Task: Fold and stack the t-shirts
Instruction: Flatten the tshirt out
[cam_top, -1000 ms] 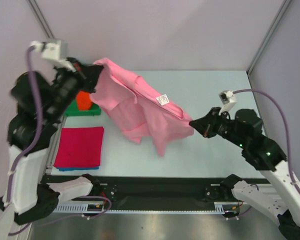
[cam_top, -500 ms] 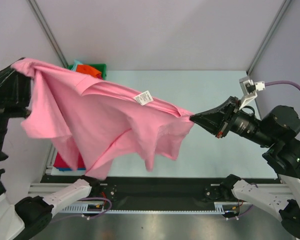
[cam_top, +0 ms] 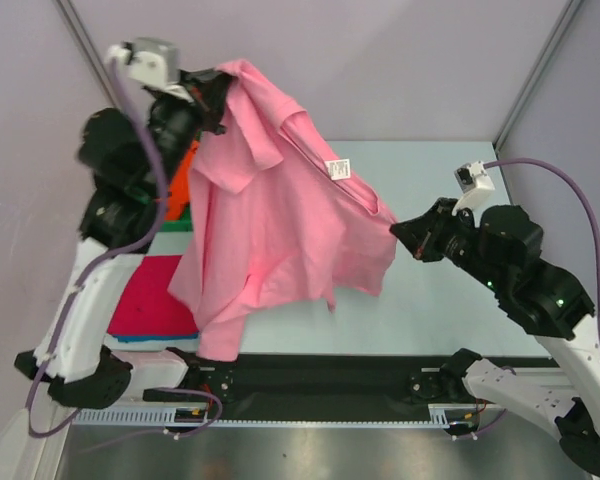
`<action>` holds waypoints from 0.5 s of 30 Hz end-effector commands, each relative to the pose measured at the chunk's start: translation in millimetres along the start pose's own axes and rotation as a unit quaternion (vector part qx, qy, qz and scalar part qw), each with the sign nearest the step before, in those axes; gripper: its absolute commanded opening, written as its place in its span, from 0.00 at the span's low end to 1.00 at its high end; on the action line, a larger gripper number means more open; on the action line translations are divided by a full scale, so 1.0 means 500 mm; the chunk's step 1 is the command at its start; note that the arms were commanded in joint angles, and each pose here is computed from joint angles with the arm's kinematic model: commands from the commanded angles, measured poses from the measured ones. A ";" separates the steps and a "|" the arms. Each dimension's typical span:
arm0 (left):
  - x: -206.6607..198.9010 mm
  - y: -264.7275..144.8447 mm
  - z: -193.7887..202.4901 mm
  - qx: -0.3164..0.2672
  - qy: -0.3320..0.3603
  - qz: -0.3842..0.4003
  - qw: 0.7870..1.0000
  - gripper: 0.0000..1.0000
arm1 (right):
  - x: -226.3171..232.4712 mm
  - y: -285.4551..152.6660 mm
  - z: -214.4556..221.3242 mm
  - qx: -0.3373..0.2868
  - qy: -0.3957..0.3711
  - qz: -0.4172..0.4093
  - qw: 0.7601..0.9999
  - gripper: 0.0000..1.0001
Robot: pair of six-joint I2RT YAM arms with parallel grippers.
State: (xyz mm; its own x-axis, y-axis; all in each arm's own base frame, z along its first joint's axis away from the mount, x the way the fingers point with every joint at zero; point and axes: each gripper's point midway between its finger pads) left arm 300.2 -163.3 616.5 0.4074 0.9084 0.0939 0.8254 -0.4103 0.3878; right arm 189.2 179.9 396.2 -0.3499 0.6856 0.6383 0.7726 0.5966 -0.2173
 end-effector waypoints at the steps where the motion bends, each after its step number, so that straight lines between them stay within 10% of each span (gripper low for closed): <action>1: -0.016 0.097 0.149 0.025 0.003 -0.002 1.000 0.00 | -0.167 0.027 0.024 -0.012 0.018 0.185 0.982 0.00; 9: -0.115 0.318 0.719 0.238 -0.026 0.025 0.971 0.00 | -0.520 0.043 0.093 0.046 0.143 0.416 0.897 0.00; 15: -0.155 0.401 0.889 0.238 -0.083 0.026 0.967 0.00 | -0.659 0.049 0.118 0.094 0.152 0.524 0.833 0.00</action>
State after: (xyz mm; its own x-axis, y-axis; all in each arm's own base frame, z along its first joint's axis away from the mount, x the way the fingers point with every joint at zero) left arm 584.4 -360.0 183.8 0.5246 0.8513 0.0028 0.8059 -0.4956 -0.3238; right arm 295.4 23.3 148.2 0.5706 0.7685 0.2894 0.5441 -0.0899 -0.8342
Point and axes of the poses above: each gripper's point midway between its finger pads, its own y axis out along the fingers, its own x axis along the line the jaws close on, z = x × y, and after that the axes turned 7 degrees about y, right-handed
